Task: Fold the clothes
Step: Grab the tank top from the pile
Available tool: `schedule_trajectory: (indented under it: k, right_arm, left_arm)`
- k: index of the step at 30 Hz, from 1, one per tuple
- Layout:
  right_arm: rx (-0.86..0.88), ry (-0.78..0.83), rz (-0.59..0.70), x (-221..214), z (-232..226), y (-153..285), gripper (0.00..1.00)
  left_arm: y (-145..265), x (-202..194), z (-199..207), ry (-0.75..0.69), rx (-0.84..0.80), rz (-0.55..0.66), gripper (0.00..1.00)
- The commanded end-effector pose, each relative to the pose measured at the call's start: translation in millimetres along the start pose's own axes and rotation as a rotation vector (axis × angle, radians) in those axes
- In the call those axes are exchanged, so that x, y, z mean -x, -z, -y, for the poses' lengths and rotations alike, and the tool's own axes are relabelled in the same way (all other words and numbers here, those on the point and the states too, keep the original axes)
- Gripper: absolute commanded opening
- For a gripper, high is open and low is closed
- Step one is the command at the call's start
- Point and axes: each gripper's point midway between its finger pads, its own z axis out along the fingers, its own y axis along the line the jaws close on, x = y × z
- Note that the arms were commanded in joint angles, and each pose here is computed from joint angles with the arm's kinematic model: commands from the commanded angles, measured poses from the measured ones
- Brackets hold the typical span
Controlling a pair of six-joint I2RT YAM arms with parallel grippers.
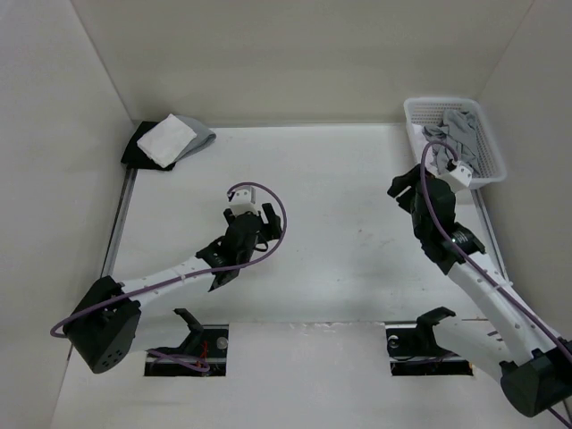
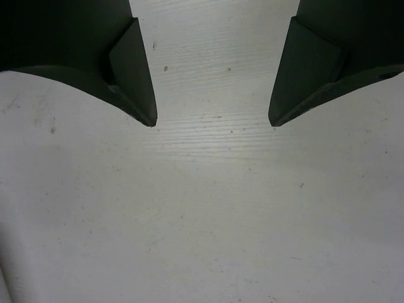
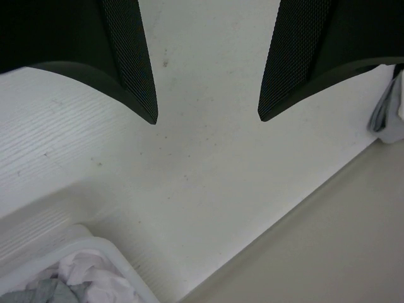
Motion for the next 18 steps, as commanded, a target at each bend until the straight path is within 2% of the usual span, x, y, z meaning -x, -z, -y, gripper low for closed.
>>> schedule_trajectory:
  k: [1,4,7,8,11,12,13,15,18]
  right_arm:
    - [-0.024,-0.007,0.036,23,-3,-13,0.71]
    - [-0.082,-0.027,0.067,38,11,-40,0.7]
    - [-0.107,-0.067,0.069,53,20,-71,0.54]
    - [-0.109,-0.077,0.075,58,21,-79,0.46]
    - [-0.159,-0.096,0.115,84,31,-112,0.07]
    - [-0.191,-0.1,0.131,93,38,-122,0.03]
    - [-0.226,-0.099,0.144,101,47,-132,0.02]
    - [-0.311,-0.094,0.162,116,76,-160,0.04]
    - [-0.392,-0.098,0.172,126,116,-196,0.19]
  left_arm:
    - [7,24,23,0.046,-0.076,0.061,0.73]
    - [11,27,25,0.056,-0.096,0.072,0.73]
    - [14,28,24,0.062,-0.104,0.081,0.73]
    - [14,28,24,0.064,-0.106,0.084,0.73]
    - [15,28,24,0.064,-0.108,0.087,0.72]
    - [17,28,26,0.059,-0.119,0.088,0.68]
    - [19,29,29,0.052,-0.136,0.091,0.66]
    - [26,33,40,0.022,-0.213,0.121,0.54]
    - [33,35,50,0.016,-0.288,0.142,0.41]
